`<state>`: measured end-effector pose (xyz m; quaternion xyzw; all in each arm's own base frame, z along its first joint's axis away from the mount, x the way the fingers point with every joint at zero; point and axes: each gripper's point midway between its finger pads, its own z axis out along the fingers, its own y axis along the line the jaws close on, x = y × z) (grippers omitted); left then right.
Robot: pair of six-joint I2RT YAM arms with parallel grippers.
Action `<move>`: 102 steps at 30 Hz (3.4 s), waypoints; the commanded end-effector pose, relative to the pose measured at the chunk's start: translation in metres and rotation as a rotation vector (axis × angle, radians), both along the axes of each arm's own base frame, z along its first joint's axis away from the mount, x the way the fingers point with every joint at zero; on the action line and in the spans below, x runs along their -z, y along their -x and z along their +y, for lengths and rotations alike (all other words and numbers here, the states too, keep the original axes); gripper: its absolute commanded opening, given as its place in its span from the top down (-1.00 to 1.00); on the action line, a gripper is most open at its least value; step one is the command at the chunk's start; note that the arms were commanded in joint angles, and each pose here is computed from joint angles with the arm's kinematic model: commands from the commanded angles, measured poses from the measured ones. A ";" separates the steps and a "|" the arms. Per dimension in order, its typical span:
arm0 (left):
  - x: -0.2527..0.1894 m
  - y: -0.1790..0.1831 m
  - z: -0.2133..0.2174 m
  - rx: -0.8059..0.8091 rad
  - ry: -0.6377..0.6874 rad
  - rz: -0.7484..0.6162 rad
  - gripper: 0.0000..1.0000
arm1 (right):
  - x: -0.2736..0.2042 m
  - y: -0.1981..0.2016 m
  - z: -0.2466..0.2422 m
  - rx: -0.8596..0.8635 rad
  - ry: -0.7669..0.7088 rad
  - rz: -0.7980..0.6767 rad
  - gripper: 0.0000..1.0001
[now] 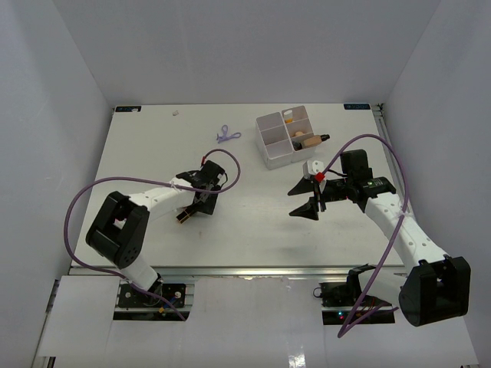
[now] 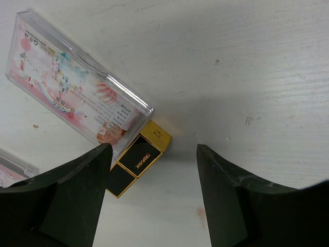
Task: Organize the makeup
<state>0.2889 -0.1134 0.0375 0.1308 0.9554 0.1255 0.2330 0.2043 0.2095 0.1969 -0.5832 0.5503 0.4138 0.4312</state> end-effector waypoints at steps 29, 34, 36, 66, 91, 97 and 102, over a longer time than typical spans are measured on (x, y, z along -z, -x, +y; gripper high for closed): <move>-0.008 0.003 -0.025 0.037 0.185 0.025 -0.10 | -0.002 0.002 -0.001 -0.011 -0.026 0.007 -0.40; -0.029 0.001 -0.032 -0.010 0.277 -0.044 -0.22 | -0.003 0.002 -0.001 -0.011 -0.028 0.007 -0.40; -0.035 0.005 -0.032 -0.056 0.326 -0.069 -0.31 | -0.003 0.002 -0.001 -0.010 -0.028 0.007 -0.40; -0.003 0.040 0.027 -1.432 0.752 -0.248 -0.67 | -0.009 0.006 -0.002 -0.016 -0.047 -0.001 -0.40; 0.015 0.023 0.020 -1.392 0.769 -0.174 -0.01 | -0.008 0.004 -0.004 -0.006 -0.046 0.003 -0.41; 0.017 0.029 0.018 -1.377 0.767 -0.148 0.11 | -0.009 0.004 -0.005 -0.005 -0.048 0.001 -0.41; 0.008 0.033 0.013 -1.323 0.807 -0.129 0.17 | -0.009 0.004 -0.005 -0.004 -0.050 -0.001 -0.41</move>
